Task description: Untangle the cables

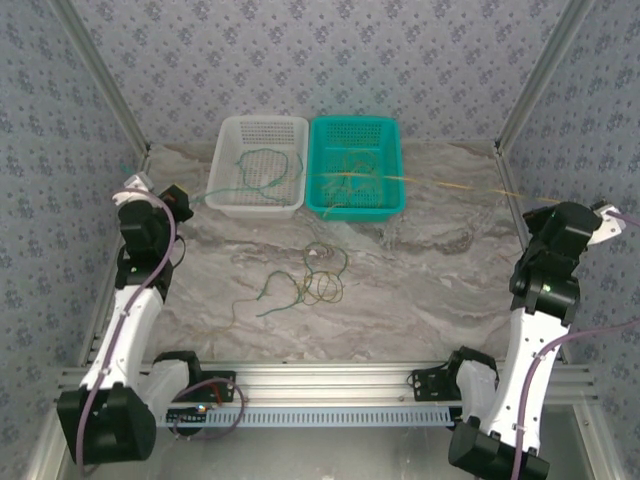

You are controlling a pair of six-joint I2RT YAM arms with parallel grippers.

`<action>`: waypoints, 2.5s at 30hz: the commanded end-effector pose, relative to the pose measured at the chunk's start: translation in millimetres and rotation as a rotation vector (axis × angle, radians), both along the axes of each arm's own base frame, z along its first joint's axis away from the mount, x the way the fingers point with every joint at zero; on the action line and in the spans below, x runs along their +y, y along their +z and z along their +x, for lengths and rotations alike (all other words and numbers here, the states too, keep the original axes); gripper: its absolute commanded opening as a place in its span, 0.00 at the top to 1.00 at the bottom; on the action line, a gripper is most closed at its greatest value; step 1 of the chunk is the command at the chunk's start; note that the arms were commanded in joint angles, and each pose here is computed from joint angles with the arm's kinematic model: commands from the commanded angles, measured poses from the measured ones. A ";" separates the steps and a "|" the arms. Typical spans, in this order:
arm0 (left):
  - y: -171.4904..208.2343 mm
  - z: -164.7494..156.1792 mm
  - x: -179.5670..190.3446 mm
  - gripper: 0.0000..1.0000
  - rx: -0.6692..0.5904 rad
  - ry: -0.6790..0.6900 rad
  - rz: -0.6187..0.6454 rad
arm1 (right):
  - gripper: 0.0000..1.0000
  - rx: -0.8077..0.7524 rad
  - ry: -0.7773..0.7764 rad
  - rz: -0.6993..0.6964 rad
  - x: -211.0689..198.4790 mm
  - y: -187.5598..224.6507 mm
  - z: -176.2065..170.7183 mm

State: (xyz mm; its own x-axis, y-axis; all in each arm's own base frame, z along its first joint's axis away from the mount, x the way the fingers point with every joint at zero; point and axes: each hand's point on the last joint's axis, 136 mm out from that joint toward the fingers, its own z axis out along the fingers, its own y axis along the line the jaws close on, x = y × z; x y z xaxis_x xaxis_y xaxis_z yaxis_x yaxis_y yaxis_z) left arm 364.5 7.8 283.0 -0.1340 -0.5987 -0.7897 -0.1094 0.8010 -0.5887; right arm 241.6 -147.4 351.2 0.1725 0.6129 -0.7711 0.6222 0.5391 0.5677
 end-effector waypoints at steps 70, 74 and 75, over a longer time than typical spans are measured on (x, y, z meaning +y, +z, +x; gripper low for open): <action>-152.5 253.7 -151.5 1.00 0.687 -0.317 0.848 | 1.00 0.074 0.502 -0.139 125.6 -38.5 67.8; -163.0 255.1 -151.7 1.00 0.698 -0.340 0.814 | 1.00 0.072 0.507 -0.142 127.5 -38.0 69.5; -164.7 255.8 -152.9 1.00 0.696 -0.345 0.813 | 1.00 0.072 0.510 -0.143 128.4 -38.2 70.2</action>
State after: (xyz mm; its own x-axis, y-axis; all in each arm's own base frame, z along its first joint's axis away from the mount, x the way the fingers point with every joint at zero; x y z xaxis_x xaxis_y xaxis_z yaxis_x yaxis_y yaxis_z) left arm 621.6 -143.8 119.9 -0.7424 0.2381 -0.6262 0.0855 0.9607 0.2640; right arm 309.8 -19.5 306.1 -0.1995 0.5107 -0.8363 0.3084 0.8428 0.4411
